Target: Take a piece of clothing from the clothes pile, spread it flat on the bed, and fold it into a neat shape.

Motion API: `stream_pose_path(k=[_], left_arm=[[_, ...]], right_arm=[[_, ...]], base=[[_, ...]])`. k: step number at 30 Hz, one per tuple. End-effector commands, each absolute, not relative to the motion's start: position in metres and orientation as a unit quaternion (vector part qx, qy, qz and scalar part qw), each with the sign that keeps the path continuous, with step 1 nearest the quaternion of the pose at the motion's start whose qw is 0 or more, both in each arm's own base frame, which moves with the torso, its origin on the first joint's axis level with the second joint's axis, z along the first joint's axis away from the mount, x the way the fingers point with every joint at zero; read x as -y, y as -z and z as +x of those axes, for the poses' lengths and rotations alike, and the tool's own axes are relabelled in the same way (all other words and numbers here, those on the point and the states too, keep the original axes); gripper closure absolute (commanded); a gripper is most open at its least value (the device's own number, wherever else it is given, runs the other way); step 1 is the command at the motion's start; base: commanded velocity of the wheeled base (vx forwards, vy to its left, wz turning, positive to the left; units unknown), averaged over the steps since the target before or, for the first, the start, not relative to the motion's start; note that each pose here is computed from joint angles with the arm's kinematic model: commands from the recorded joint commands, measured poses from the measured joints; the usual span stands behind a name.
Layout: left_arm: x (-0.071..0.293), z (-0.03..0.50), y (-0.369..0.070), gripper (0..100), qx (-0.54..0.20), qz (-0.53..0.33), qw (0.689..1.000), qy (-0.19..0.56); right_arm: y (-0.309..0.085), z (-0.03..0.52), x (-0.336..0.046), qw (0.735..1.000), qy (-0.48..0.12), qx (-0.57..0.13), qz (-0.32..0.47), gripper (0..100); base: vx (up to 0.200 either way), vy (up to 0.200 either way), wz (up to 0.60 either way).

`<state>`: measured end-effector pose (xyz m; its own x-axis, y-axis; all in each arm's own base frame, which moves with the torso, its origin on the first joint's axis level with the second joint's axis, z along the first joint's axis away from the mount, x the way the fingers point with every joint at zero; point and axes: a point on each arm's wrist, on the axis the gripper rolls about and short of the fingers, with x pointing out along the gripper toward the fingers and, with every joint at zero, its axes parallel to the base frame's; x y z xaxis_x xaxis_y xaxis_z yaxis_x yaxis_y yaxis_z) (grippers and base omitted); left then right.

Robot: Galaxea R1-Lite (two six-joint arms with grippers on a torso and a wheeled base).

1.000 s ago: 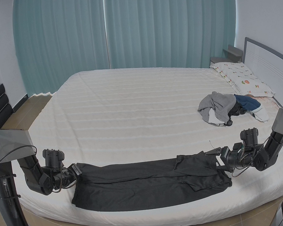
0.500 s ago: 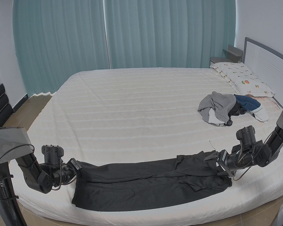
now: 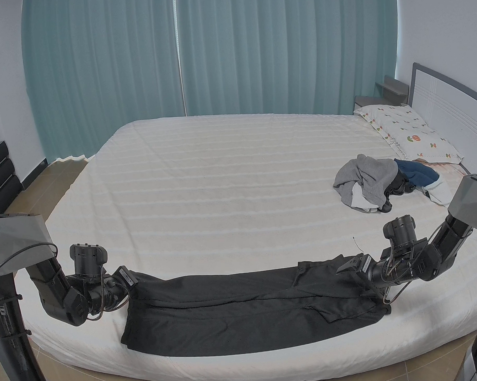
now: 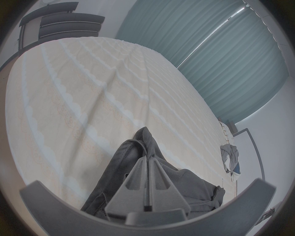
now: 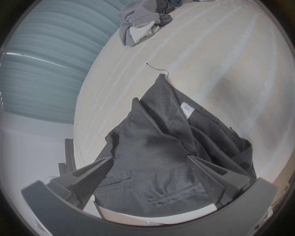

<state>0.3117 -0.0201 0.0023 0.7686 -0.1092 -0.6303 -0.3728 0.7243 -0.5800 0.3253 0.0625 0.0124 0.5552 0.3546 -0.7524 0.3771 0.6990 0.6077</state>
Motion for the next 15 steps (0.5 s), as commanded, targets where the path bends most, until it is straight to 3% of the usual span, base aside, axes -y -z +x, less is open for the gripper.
stream_pose_path(k=[1, 13, 14, 15], left_arm=[[0.02, 0.312, -0.001, 100, -0.332, -0.364, 0.867, -0.077], [0.02, 0.312, -0.002, 100, -0.331, -0.364, 0.867, -0.076], [0.02, 0.312, -0.002, 100, -0.331, -0.364, 0.867, -0.076], [0.02, 0.312, -0.003, 100, -0.33, -0.364, 0.868, -0.075]], right_arm=[[-0.003, 0.327, -0.067, 0.788, 0.007, -0.481, 0.384, 0], [-0.001, 0.336, -0.07, 0.797, 0.037, -0.466, 0.383, 0], [0.002, 0.338, -0.07, 0.799, 0.047, -0.464, 0.379, 100], [0.004, 0.338, -0.071, 0.8, 0.05, -0.464, 0.377, 100]], base=[[0.0, 0.0, 0.0], [0.0, 0.0, 0.0], [0.0, 0.0, 0.0], [0.0, 0.0, 0.0]])
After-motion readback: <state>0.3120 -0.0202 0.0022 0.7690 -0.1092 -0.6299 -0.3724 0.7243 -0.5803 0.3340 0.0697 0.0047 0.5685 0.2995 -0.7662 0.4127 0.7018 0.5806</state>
